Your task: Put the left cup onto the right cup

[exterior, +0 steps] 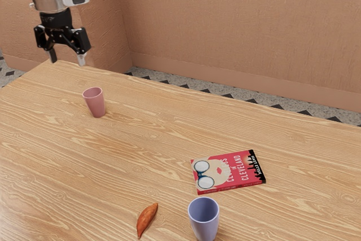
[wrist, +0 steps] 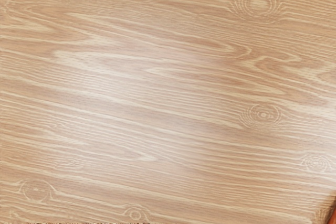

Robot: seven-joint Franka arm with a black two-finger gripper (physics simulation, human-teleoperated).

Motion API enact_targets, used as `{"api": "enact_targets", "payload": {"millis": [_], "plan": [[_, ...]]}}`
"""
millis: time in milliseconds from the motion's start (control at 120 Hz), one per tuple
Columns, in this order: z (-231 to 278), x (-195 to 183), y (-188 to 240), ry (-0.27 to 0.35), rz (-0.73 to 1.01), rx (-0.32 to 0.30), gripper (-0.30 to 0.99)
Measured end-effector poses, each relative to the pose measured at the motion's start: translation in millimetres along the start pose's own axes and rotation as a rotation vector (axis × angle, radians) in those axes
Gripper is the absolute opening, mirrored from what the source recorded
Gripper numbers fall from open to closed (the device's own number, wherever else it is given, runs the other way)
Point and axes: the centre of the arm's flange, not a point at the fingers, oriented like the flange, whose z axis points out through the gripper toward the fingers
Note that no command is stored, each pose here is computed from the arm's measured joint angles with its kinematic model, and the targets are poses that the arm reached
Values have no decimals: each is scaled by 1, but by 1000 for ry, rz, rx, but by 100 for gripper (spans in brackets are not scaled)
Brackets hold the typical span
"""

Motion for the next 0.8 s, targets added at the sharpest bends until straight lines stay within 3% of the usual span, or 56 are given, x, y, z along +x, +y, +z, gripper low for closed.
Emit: {"api": "enact_targets", "payload": {"millis": [167,342,617,800], "plan": [[12,12,-25,-19,-52,7,69],[35,63,32,-27,25,56,69],[59,94,12,-26,4,57,69],[79,140,2,8,5,61,69]]}}
